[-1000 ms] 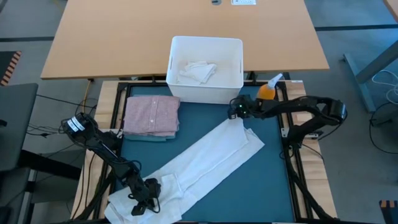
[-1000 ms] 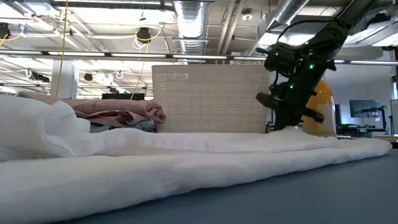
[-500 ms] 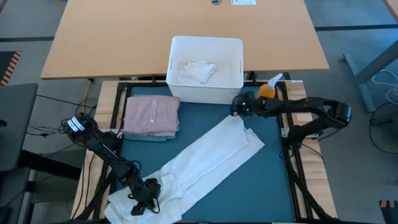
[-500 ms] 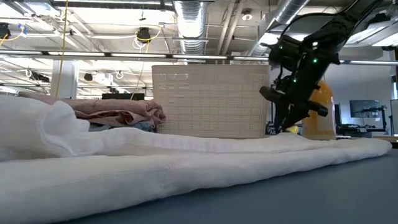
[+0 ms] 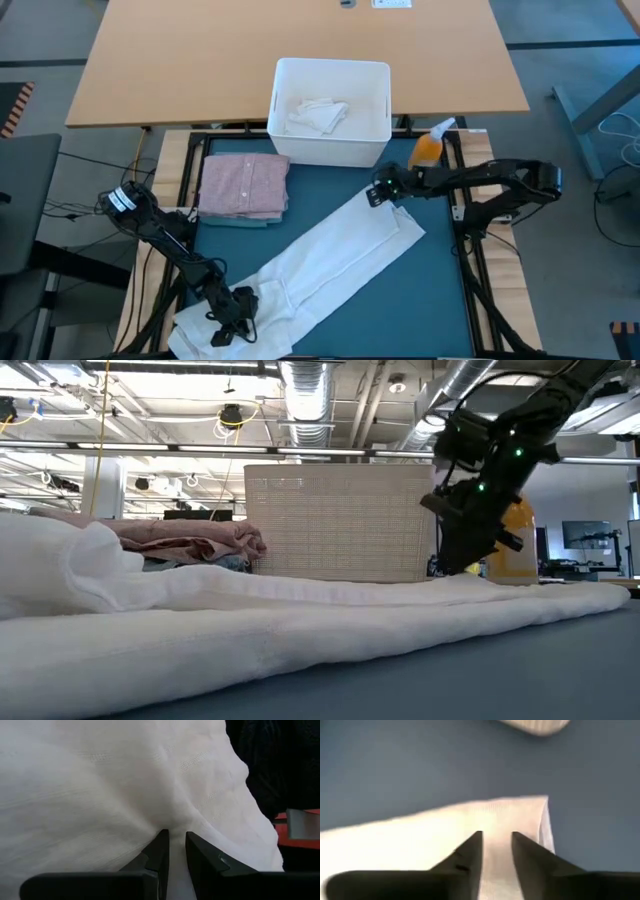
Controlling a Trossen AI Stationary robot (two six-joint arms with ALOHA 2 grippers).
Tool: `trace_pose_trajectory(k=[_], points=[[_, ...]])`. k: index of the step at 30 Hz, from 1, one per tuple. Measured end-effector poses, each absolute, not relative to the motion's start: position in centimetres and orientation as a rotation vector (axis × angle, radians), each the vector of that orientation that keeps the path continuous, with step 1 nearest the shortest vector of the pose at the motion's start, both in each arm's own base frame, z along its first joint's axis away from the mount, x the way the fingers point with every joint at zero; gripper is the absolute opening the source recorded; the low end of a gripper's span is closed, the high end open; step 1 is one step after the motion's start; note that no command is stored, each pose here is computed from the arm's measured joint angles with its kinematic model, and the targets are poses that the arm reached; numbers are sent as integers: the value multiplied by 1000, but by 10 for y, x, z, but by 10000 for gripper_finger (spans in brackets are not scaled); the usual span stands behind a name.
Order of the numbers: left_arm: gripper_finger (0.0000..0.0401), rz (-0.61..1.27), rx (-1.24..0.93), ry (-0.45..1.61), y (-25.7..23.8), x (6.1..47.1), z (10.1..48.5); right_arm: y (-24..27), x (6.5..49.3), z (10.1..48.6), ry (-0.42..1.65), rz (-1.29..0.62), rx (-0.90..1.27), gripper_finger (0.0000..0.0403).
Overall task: Fold Laundry from Bin
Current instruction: Fold the white shirt
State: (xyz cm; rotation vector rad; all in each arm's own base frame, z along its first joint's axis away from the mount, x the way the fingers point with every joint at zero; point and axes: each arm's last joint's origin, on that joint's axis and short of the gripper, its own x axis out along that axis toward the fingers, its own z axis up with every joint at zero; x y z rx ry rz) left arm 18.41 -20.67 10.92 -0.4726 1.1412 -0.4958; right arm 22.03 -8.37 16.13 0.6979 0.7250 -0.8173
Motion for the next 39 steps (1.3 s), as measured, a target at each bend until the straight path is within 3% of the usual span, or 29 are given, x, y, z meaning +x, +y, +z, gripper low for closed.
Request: trace_pose_trajectory(k=[7,15,19,25,34,39], points=[[57,-483,-508,1158,-207,184,109,-87,224,132,801,-881,716,45],[57,-389,-525,1159,-203,186,107,-99,219,136,746,-1016,620,20],[56,-340,-519,1159,-198,188,106,-94,216,167,669,-950,609,51],[56,-320,-518,1158,-194,191,106,-66,198,193,738,-843,654,113],[56,-325,-510,1171,-193,190,105,-31,194,187,895,-754,614,245],[56,-326,-510,1172,-193,190,105,-33,199,172,989,-789,583,282]])
